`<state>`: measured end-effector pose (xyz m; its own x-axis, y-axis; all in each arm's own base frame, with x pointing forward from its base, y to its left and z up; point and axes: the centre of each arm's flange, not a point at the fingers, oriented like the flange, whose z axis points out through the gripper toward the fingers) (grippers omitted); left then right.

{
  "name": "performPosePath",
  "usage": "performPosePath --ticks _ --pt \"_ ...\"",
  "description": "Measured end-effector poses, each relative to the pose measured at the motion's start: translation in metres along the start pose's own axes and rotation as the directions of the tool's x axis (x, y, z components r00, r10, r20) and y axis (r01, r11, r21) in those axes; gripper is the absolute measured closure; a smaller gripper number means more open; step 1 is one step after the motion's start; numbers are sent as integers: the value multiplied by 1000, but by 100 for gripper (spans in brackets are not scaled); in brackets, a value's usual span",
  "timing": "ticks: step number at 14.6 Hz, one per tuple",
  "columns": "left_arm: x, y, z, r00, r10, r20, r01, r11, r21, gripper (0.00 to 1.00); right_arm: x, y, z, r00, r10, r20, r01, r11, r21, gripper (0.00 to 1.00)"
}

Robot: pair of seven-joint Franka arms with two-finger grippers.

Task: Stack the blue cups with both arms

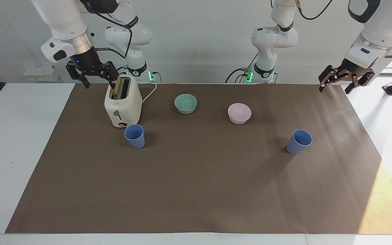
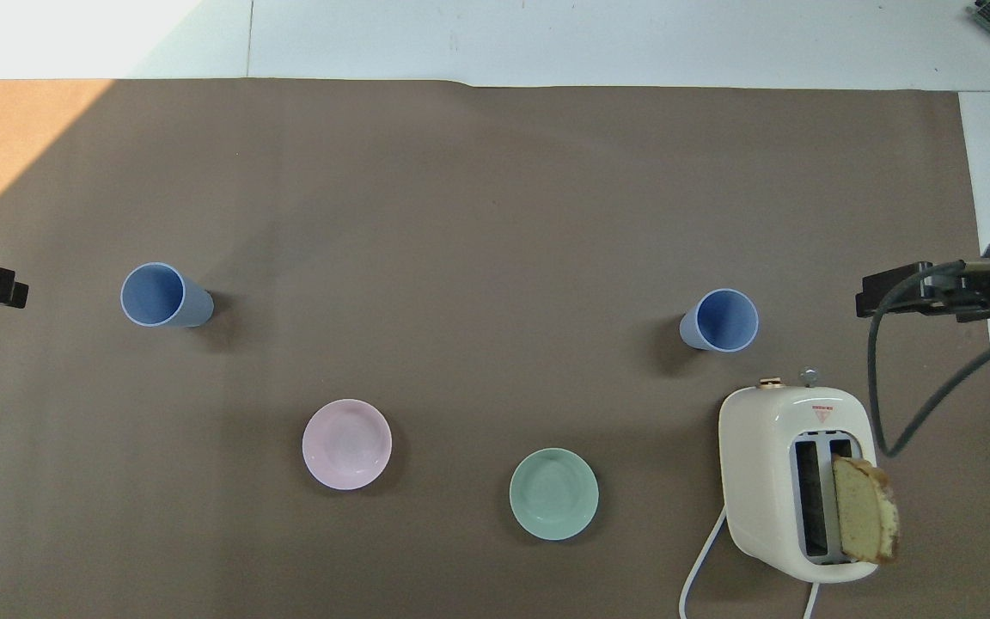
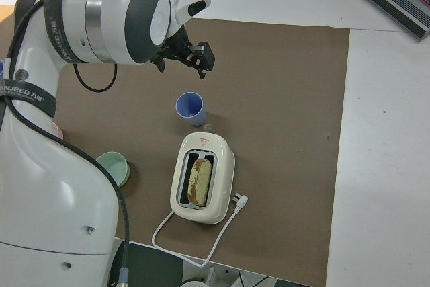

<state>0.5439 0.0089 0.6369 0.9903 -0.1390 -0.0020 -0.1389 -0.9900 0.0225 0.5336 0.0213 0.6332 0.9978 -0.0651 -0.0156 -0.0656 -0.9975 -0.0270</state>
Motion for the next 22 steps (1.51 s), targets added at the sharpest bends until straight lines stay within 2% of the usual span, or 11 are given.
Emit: performPosePath --ticks 13,17,22 --pt "4 4 3 1000 8 -21 -8 1000 0 0 0 0 0 1000 0 0 0 1000 0 0" --pt "20 7 48 997 11 -74 -12 1000 -8 0 0 0 0 1000 0 0 0 1000 0 0" --pt "25 2 115 996 0 -91 -1 1000 -7 0 0 0 0 1000 0 0 0 1000 0 0"
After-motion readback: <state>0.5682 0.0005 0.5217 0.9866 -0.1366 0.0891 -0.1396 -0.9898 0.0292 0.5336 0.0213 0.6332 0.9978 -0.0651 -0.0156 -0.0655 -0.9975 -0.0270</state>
